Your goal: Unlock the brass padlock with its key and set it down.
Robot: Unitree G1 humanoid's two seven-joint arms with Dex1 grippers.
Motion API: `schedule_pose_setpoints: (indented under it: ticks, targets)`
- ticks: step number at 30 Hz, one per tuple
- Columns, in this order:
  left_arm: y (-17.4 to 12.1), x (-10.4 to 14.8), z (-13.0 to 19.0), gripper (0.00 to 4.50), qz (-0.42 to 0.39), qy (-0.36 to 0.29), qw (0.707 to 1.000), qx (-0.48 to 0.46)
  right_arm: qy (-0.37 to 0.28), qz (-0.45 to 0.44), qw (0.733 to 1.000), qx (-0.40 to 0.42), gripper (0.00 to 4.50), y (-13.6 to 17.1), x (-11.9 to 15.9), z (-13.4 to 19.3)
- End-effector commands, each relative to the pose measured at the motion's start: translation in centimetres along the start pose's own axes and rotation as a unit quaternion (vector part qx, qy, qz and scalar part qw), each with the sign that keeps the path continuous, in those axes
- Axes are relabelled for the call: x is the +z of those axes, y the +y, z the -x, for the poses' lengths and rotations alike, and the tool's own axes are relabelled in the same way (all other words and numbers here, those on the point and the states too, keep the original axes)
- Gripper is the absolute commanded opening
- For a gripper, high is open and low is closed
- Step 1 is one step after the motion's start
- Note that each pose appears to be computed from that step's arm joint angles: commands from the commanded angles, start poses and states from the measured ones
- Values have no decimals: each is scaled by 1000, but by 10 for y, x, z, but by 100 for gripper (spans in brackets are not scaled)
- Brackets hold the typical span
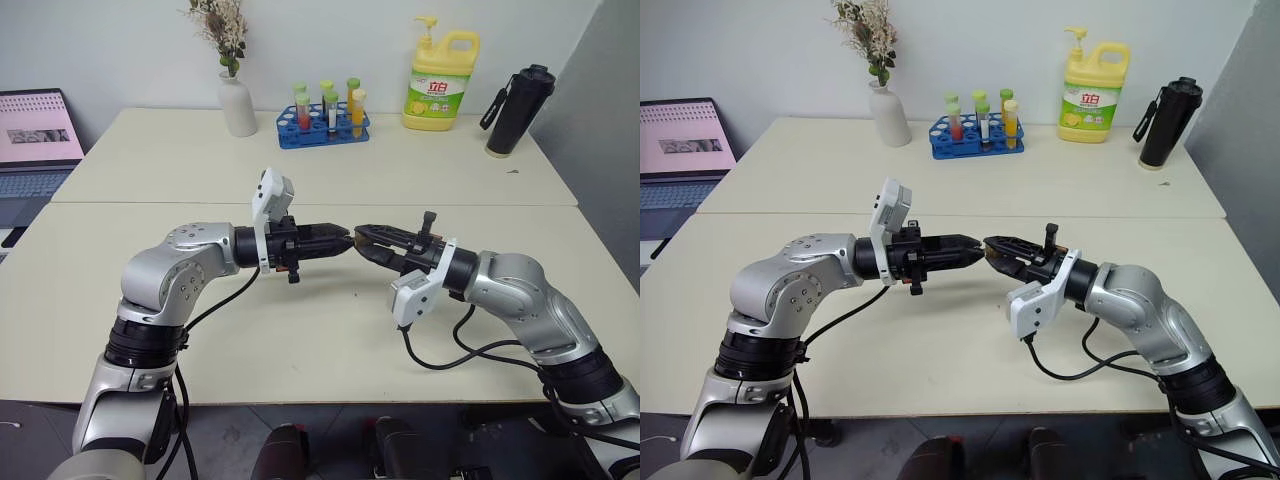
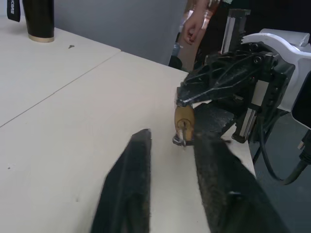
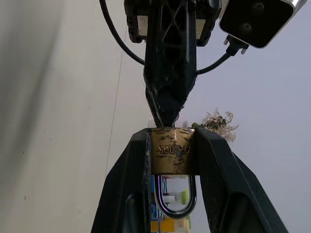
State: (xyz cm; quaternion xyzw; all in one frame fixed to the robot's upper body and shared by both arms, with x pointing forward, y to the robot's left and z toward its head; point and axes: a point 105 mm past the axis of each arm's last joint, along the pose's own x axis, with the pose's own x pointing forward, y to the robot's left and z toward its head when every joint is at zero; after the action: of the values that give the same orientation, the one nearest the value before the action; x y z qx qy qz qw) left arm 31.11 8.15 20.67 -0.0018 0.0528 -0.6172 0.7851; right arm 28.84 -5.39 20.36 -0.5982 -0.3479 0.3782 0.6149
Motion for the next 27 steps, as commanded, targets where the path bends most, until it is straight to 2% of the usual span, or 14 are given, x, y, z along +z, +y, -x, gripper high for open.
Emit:
schedule_pose_setpoints:
  ticks: [1, 16, 20, 24, 27]
  targets:
    - [-4, 13, -1, 3, -19, -15, 1000, -15, -11, 16, 1000, -24, 92, -16, 4, 2]
    - [-11, 9, -1, 0, -38, -5, 999, -29, -6, -10, 1000, -25, 92, -15, 0, 3]
    - [-20, 21, -4, 0, -154, -17, 987, -39, -3, -32, 999, -33, 92, -17, -2, 2]
    - [-23, 20, -8, 0, -280, 6, 959, -39, -4, -35, 999, -36, 92, -18, -2, 3]
    - [-23, 25, -10, 0, -327, -7, 944, -33, -5, -35, 999, -38, 92, -18, -2, 2]
